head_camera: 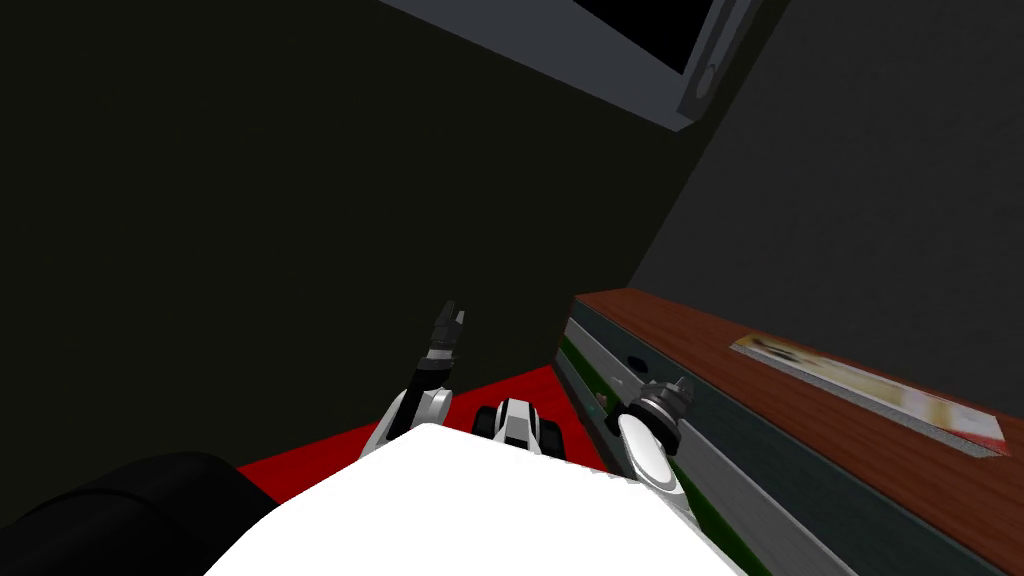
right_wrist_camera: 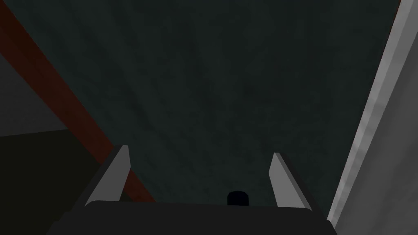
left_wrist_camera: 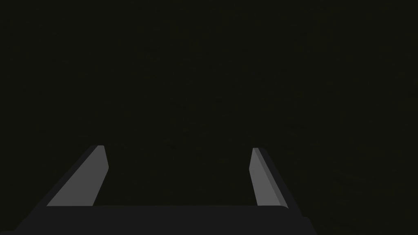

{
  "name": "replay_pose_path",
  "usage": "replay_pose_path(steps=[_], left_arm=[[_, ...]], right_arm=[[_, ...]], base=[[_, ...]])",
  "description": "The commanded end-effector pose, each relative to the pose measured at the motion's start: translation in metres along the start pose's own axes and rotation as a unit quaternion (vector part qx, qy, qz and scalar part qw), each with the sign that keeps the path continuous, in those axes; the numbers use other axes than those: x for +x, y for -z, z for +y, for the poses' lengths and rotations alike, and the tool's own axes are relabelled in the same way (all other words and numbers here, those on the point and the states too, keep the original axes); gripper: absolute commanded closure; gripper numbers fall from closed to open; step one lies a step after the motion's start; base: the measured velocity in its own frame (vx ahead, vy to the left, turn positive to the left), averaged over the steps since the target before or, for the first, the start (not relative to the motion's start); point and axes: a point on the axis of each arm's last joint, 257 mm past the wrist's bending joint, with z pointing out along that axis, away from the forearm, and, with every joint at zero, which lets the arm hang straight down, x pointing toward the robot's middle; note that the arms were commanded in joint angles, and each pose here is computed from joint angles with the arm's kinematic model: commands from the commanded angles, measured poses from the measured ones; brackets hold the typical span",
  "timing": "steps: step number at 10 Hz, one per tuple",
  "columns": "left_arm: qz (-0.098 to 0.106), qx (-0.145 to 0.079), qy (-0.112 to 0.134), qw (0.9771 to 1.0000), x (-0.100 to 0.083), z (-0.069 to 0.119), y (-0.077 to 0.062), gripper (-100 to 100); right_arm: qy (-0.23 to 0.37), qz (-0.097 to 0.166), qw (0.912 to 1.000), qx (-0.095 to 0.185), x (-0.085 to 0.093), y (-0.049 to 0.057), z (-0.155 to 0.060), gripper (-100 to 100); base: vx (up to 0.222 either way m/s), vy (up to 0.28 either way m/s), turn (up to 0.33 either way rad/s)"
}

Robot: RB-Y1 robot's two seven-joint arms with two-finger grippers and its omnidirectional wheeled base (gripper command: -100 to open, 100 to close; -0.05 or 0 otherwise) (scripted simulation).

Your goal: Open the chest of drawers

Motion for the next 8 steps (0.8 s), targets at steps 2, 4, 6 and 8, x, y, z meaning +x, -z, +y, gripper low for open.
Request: replay_pose_path(steps=[2,4,6,8], left_arm=[[0.0,0.0,0.0,1.0,0.0,0.0,0.0,0],[0.0,0.0,0.0,1.0,0.0,0.0,0.0,0],[0.0,0.0,0.0,1.0,0.0,0.0,0.0,0],[0.0,0.0,0.0,1.0,0.0,0.0,0.0,0]], right_arm=[[-0.01,0.021,0.9995,-0.021,-0.011,0.026,0.025,-100],[-0.016,0.027,0.9991,-0.029,-0.013,0.033,0.031,-100],[-0.014,0.022,0.9993,-0.027,-0.019,0.027,0.028,-100],[-0.015,0.023,0.9993,-0.027,-0.018,0.028,0.03,100]], base=[[0.028,-0.002,0.074],[0.002,0.003,0.009],[0.019,-0.038,-0.027],[0.014,-0.03,-0.007]])
